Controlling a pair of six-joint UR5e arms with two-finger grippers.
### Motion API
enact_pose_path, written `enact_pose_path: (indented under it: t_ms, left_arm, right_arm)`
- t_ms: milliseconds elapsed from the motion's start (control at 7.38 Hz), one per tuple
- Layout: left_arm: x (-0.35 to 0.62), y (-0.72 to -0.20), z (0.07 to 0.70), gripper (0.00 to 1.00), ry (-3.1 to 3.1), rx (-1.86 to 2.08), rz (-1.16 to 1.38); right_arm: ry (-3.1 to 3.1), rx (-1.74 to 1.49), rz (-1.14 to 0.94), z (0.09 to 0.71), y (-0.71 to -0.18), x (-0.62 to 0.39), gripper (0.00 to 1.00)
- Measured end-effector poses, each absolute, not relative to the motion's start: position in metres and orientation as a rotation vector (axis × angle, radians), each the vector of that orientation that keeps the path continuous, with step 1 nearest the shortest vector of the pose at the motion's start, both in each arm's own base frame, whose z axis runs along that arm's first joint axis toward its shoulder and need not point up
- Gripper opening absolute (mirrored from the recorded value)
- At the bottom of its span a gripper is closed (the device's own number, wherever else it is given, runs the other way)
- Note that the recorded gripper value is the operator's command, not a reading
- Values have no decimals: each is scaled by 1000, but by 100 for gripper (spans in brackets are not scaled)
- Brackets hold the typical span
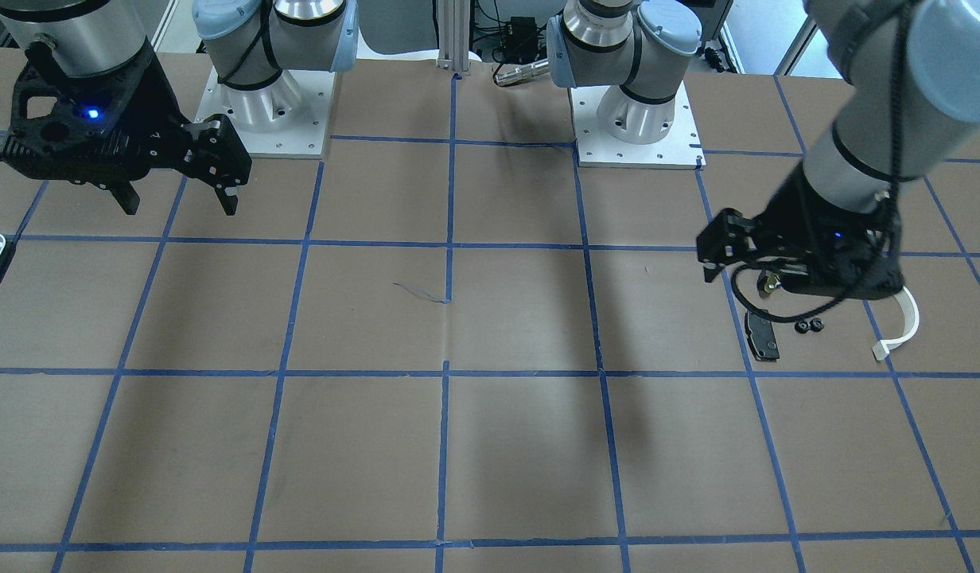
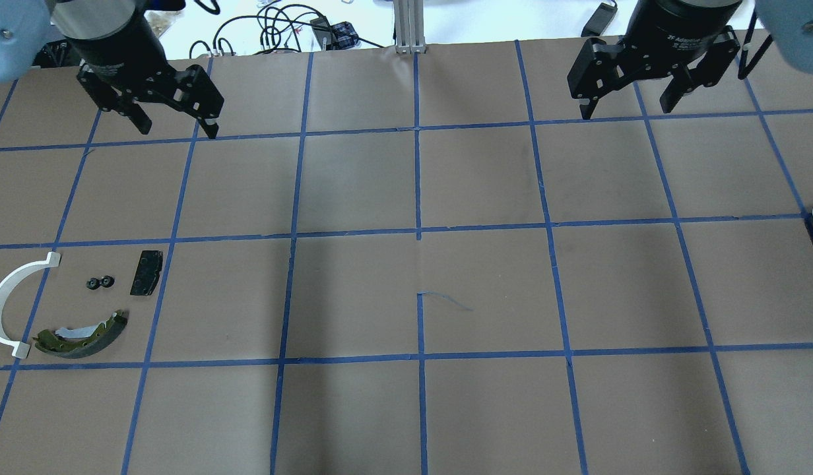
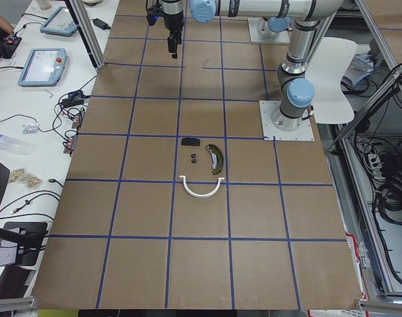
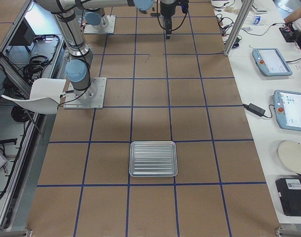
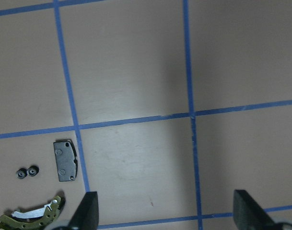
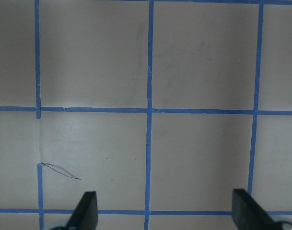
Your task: Place bearing gear from tray to pile
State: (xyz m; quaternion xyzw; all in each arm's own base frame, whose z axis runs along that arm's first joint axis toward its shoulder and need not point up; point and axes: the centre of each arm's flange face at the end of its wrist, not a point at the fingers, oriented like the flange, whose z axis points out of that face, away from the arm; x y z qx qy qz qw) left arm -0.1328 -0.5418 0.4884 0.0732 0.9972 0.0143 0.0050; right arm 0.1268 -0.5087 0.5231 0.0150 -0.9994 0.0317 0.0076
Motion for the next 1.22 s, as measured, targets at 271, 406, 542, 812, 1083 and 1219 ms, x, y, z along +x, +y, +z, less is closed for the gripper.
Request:
enact_pose_path:
  t_ms: [271,406,542,812,1083,1219]
  left_arm:
    - [-153,-528,490,100,3130,236,42]
    - [-152,-519,491,100,3124,250,45]
    - [-148,-511,493,100,3118,259,43]
    - [-132,-504,497,100,3115,263,38]
    - [-124,-498,496,100,3121,258,44]
    - [-123,-491,489,100,3123,258,58]
  right_arm:
    - [-3128,46,110,523,-509,127,100]
    - [-3127,48,130,524,-512,127,100]
    - [-3125,49,147,524,-513,127,100]
    - [-3121,50,158,522,-519,127,100]
    - [-3114,64,159,520,-525,126,100]
    - [-3115,67,161,519,-527,126,100]
